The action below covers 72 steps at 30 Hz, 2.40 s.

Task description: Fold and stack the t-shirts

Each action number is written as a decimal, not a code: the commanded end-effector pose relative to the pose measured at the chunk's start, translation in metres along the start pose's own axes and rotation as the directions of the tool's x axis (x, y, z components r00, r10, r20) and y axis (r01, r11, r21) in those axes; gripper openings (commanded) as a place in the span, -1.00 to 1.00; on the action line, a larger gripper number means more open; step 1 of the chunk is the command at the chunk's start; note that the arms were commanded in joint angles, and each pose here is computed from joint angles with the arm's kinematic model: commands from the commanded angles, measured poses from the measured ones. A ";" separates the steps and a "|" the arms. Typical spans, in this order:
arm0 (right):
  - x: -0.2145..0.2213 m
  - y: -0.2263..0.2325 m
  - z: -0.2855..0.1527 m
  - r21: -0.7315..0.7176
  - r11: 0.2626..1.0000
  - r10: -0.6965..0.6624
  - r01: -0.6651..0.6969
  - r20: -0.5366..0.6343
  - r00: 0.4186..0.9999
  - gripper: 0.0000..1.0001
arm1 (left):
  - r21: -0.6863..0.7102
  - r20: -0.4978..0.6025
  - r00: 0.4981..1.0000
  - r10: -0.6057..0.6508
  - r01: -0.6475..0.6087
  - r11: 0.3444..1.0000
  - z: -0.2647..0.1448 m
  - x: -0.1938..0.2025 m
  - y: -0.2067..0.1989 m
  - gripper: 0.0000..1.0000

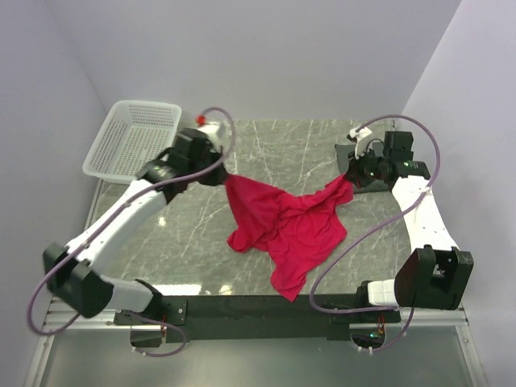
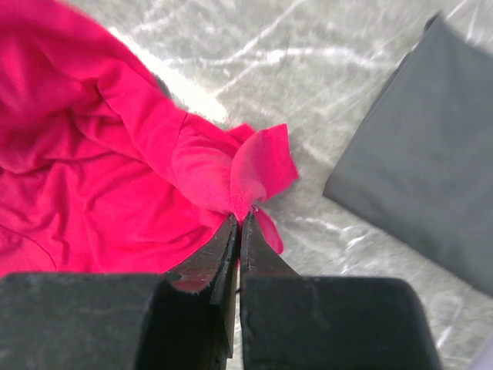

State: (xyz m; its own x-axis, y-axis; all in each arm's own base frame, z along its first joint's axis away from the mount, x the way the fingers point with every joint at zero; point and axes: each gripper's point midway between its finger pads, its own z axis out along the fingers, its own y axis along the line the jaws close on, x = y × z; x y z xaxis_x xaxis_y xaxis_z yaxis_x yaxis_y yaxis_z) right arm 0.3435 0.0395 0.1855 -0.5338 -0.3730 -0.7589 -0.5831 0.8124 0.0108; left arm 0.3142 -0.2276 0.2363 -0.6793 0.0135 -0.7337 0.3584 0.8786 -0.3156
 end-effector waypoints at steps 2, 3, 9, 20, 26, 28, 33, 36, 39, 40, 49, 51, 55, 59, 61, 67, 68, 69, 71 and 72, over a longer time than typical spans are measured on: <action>-0.046 -0.007 -0.021 0.019 0.997 -0.077 0.075 0.097 0.992 -1.00 | -0.233 0.190 0.980 0.052 -0.007 0.973 -0.058 -0.052 0.055 -0.99; -0.050 -0.008 -0.023 0.021 0.997 -0.081 0.079 0.103 0.991 -1.00 | -0.286 0.222 0.973 0.061 0.005 0.958 -0.069 -0.061 0.067 -0.99; -0.095 -0.013 -0.050 0.065 0.989 -0.144 0.134 0.183 0.973 -1.00 | -0.472 0.396 0.909 0.132 0.078 0.878 -0.135 -0.111 0.109 -0.99; -0.178 -0.021 -0.116 0.203 0.969 -0.207 0.140 0.364 0.908 -1.00 | -0.523 0.676 0.708 0.205 0.264 0.811 -0.239 -0.165 0.115 -0.99; -0.250 -0.018 -0.206 0.338 0.932 -0.306 0.132 0.539 0.785 -1.00 | -0.442 0.829 0.502 0.245 0.322 0.837 -0.314 -0.197 0.094 -0.99; -0.275 -0.008 -0.244 0.393 0.908 -0.372 0.147 0.591 0.716 -1.00 | -0.403 0.875 0.410 0.258 0.322 0.857 -0.346 -0.208 0.082 -0.99; -0.307 0.018 -0.313 0.479 0.867 -0.461 0.138 0.665 0.588 -1.00 | -0.330 0.931 0.257 0.260 0.285 0.900 -0.403 -0.222 0.056 -0.99; -0.314 0.033 -0.338 0.500 0.856 -0.487 0.135 0.689 0.537 -1.00 | -0.301 0.943 0.224 0.246 0.256 0.919 -0.417 -0.225 0.045 -0.99; -0.316 0.043 -0.355 0.520 0.844 -0.507 0.128 0.698 0.506 -1.00 | -0.283 0.949 0.207 0.237 0.229 0.932 -0.424 -0.225 0.038 -0.99; -0.316 0.046 -0.362 0.533 0.837 -0.518 0.126 0.698 0.495 -1.00 | -0.280 0.950 0.201 0.237 0.220 0.935 -0.426 -0.225 0.036 -0.99; -0.315 0.063 -0.384 0.564 0.816 -0.553 0.127 0.699 0.453 -1.00 | -0.260 0.954 0.200 0.222 0.186 0.948 -0.426 -0.221 0.030 -0.99; -0.312 0.058 -0.376 0.556 0.821 -0.544 0.128 0.695 0.469 -1.00 | -0.259 0.953 0.206 0.220 0.185 0.948 -0.422 -0.220 0.030 -0.99; -0.305 0.053 -0.362 0.535 0.834 -0.524 0.135 0.690 0.500 -1.00 | -0.263 0.948 0.229 0.219 0.180 0.948 -0.411 -0.219 0.032 -0.99; -0.298 0.042 -0.340 0.497 0.855 -0.491 0.148 0.684 0.539 -1.00 | -0.258 0.938 0.277 0.207 0.164 0.952 -0.387 -0.219 0.034 -0.99; -0.292 0.034 -0.324 0.470 0.870 -0.463 0.146 0.679 0.569 -1.00 | -0.248 0.929 0.315 0.192 0.148 0.957 -0.367 -0.217 0.035 -0.99; -0.278 0.017 -0.293 0.430 0.892 -0.417 0.143 0.655 0.630 -1.00 | -0.219 0.903 0.402 0.150 0.131 0.967 -0.318 -0.213 0.039 -0.99; -0.277 0.017 -0.294 0.433 0.890 -0.419 0.143 0.653 0.630 -1.00 | -0.217 0.901 0.408 0.147 0.130 0.968 -0.315 -0.212 0.039 -0.99; -0.276 0.016 -0.292 0.433 0.890 -0.419 0.144 0.650 0.634 -1.00 | -0.213 0.897 0.420 0.140 0.132 0.968 -0.308 -0.210 0.041 -0.99; -0.274 0.018 -0.294 0.439 0.886 -0.427 0.150 0.644 0.635 -1.00 | -0.211 0.897 0.421 0.135 0.139 0.968 -0.306 -0.208 0.042 -0.99; -0.274 0.018 -0.294 0.440 0.885 -0.427 0.151 0.641 0.638 -1.00 | -0.209 0.897 0.421 0.133 0.140 0.968 -0.307 -0.207 0.042 -0.99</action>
State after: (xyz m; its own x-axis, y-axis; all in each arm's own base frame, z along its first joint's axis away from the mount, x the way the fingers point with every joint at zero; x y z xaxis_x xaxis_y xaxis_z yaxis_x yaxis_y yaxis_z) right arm 0.3158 0.0239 0.5587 0.2100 -0.2507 -0.9450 -0.3754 0.8718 -0.3147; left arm 0.2834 -0.0472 0.5443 0.2904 -0.2608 -0.9207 0.0823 0.9654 -0.2475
